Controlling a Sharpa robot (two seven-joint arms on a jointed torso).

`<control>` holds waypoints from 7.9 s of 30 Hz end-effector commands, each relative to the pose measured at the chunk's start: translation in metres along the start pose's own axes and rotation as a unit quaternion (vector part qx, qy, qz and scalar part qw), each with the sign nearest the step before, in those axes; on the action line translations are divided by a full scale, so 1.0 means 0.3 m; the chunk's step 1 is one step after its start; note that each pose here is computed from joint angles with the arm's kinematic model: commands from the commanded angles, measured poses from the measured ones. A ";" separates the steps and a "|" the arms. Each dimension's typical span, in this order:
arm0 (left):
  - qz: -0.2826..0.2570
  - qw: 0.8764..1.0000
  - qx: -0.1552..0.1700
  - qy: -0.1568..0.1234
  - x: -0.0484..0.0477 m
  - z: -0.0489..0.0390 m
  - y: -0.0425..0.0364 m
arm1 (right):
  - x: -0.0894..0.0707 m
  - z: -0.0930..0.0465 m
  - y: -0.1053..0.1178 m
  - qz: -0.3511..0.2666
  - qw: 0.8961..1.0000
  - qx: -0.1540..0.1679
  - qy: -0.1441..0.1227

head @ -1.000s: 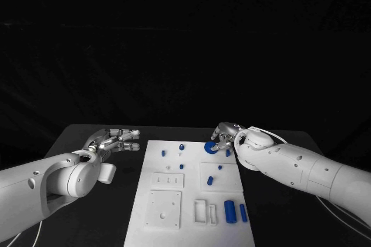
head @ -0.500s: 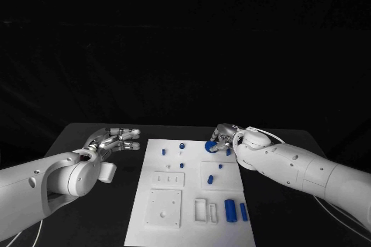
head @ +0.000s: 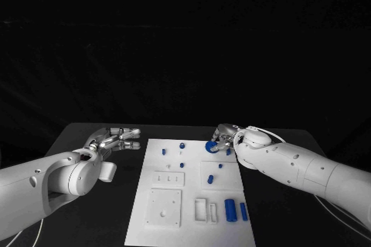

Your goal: Assemble the parts on the task board

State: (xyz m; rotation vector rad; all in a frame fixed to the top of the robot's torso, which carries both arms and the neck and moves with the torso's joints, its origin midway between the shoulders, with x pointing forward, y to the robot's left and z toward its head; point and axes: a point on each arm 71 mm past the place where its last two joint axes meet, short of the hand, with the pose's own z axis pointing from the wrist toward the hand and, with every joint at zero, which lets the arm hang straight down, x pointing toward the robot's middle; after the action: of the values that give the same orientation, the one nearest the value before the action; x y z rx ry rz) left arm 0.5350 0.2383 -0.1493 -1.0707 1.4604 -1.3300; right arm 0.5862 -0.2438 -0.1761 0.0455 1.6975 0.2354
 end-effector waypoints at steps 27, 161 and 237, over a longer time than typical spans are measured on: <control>0.000 1.000 0.002 0.008 0.005 -0.002 -0.002 | 0.009 -0.007 0.010 -0.020 1.000 0.004 0.009; 0.008 1.000 0.008 0.011 0.025 0.006 -0.006 | 0.134 -0.034 0.394 0.002 0.994 -0.102 -0.026; 0.012 1.000 0.010 0.001 -0.035 0.021 0.005 | 0.013 -0.101 -0.169 0.192 0.976 -0.097 -0.046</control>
State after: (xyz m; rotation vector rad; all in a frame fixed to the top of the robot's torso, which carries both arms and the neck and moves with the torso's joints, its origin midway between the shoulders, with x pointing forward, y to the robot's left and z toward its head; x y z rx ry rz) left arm 0.5449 0.2506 -0.1515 -1.0558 1.4464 -1.2957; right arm 0.5620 -0.3001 -0.1821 0.2823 1.5297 0.6312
